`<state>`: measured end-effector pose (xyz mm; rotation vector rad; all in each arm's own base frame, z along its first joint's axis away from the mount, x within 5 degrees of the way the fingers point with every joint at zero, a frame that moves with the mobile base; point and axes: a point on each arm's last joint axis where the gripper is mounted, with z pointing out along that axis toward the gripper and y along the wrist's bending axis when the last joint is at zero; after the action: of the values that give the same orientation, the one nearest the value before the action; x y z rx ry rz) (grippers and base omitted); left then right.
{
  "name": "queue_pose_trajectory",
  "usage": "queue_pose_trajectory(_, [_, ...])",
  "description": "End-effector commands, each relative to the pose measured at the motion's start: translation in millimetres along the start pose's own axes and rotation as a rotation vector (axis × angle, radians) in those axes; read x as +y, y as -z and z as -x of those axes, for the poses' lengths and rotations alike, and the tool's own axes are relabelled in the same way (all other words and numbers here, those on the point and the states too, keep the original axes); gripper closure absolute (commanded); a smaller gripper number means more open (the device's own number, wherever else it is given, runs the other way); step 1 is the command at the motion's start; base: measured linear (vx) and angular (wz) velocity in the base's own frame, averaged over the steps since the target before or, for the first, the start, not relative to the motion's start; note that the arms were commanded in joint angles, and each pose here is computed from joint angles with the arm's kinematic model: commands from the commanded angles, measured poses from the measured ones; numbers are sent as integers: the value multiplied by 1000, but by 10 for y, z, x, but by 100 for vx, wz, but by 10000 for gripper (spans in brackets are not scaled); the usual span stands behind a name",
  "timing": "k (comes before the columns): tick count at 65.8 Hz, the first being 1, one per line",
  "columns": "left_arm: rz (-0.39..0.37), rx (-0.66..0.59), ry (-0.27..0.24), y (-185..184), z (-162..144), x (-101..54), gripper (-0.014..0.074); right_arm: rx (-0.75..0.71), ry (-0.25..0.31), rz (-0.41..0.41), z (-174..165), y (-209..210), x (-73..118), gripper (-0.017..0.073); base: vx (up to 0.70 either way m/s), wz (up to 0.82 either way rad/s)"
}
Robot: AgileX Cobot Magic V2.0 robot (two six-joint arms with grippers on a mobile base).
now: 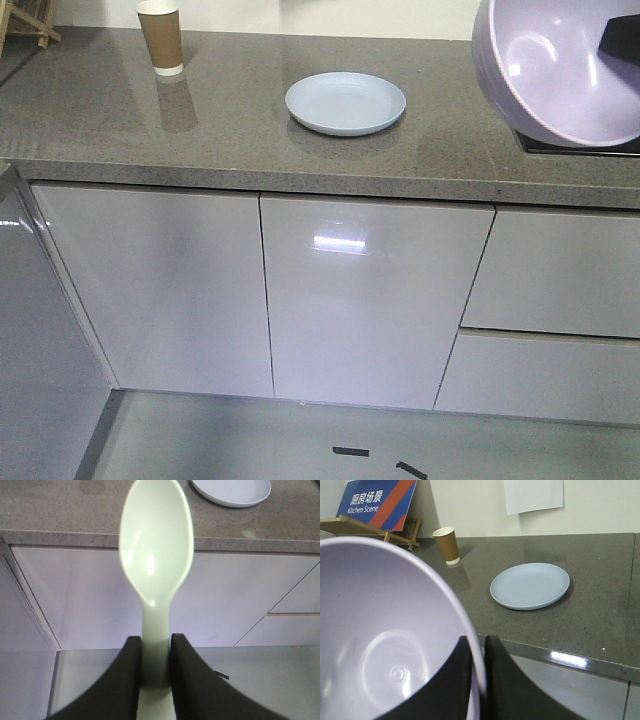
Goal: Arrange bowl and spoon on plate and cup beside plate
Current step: 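Drive the base along the counter toward the pale blue plate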
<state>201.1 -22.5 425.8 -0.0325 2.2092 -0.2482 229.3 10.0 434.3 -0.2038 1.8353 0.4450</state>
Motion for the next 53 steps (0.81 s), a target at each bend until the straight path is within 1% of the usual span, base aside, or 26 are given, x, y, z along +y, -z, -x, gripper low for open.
queue_pose_trajectory(1, [-27,-98,6,124,96,-46,599,-88,5,0,154,98,69,569,2,-6])
queue_pose_trajectory(53, [-27,-98,6,124,96,-46,599,-88,5,0,154,98,68,569,3,-7])
